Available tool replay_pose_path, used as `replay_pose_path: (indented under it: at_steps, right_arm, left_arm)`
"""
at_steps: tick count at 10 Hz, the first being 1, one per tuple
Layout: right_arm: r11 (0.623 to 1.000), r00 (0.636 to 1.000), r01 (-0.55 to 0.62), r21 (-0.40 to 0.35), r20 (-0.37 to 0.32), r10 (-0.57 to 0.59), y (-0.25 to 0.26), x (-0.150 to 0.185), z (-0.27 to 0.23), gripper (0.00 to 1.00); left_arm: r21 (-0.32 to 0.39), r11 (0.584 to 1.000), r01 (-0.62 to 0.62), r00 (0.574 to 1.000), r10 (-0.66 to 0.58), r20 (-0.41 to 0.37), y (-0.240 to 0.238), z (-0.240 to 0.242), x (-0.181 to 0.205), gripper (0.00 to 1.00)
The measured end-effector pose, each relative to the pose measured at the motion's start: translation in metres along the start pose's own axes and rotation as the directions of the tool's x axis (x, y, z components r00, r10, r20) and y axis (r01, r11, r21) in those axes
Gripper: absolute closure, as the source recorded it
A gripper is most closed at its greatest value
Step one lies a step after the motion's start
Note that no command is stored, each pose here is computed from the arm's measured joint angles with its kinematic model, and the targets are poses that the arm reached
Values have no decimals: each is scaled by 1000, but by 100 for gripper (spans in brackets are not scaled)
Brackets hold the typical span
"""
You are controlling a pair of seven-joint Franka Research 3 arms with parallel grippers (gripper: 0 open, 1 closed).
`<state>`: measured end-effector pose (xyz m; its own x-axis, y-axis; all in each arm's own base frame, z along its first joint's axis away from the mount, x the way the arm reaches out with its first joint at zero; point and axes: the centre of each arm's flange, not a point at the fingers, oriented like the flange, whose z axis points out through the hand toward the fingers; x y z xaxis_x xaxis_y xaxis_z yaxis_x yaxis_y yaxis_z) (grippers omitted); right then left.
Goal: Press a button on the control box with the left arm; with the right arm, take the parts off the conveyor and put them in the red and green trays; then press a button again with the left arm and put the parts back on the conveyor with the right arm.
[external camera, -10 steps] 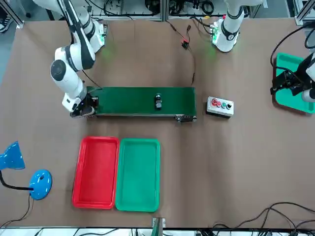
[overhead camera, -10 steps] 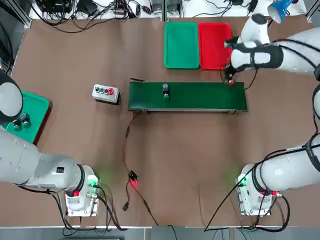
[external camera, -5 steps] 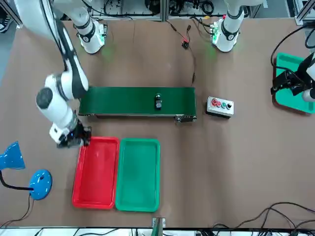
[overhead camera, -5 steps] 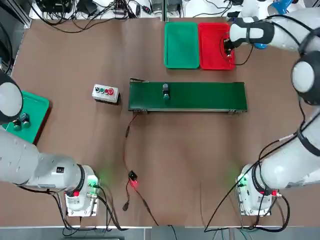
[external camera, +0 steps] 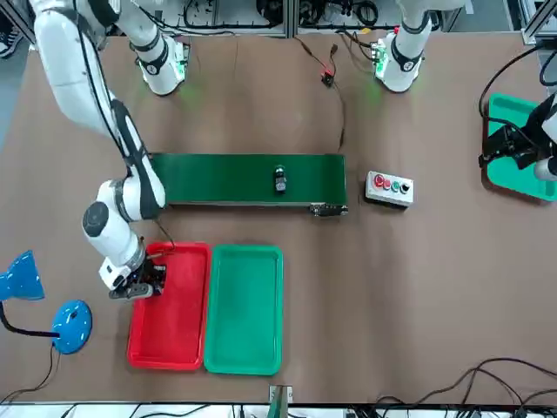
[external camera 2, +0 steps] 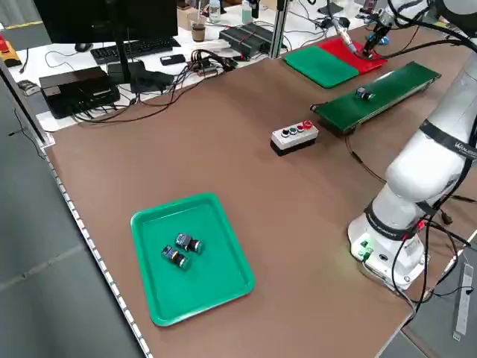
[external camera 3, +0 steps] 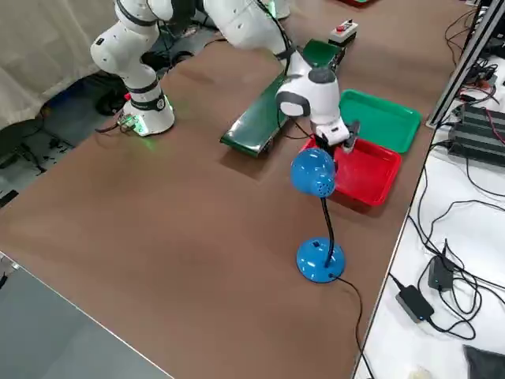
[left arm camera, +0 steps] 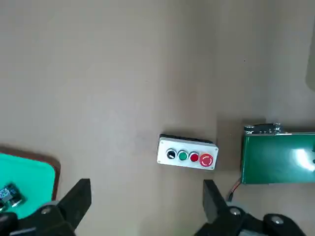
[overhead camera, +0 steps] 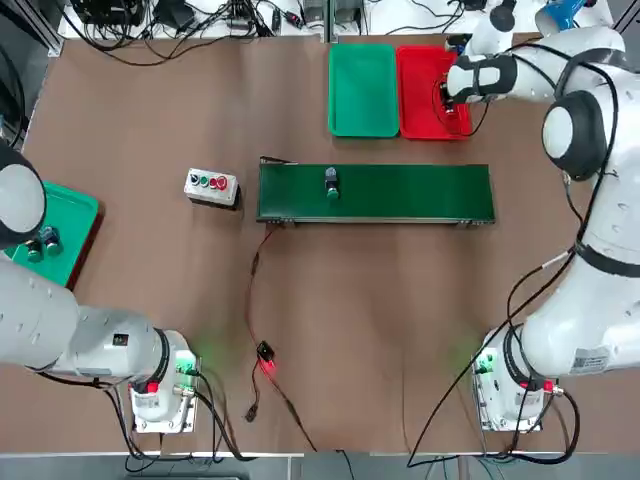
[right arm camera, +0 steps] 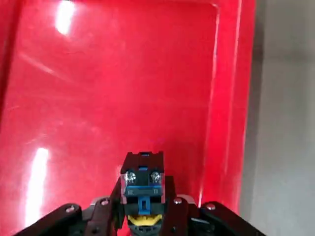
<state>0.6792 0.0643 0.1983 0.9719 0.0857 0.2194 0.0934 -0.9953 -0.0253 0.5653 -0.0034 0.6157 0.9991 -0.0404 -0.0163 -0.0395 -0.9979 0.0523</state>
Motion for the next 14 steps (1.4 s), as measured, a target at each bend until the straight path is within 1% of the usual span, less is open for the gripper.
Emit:
replay_pose_path:
  at_steps: [2,3,6,7,8,9,11,12,14]
  right_arm:
    - [1000,1000,15,1,1,-15,0,0,1,65]
    - [999,999,34,-5,0,-34,-1,0,1,52]
    - [998,998,64,-13,-4,-64,-6,3,-2,8]
    - [997,998,70,-12,-6,-70,-10,6,-6,0]
    - [997,997,77,-10,2,-77,-15,10,-17,0]
    - [996,996,84,-7,31,-84,-20,16,-41,0]
    - [997,995,79,-5,66,-79,-31,28,-125,0]
    - [998,995,65,-7,77,-64,-33,29,-167,0]
    - [999,994,36,-15,105,-34,-30,21,-235,0]
  left_arm:
    - [0,1000,-1,1000,1,0,1,0,0,0]
    - [0,1000,-1,1000,1,0,1,0,0,0]
    - [0,1000,-1,1000,1,0,1,0,0,0]
    - [0,1000,-2,1000,2,0,1,0,0,0]
    - [0,1000,-2,1000,2,0,1,0,0,0]
    - [0,1000,-2,1000,2,0,1,0,0,0]
    - [0,1000,-3,1000,3,0,1,0,0,0]
    - [0,1000,-3,1000,3,0,1,0,0,0]
    - [0,1000,-2,1000,2,0,1,0,0,0]
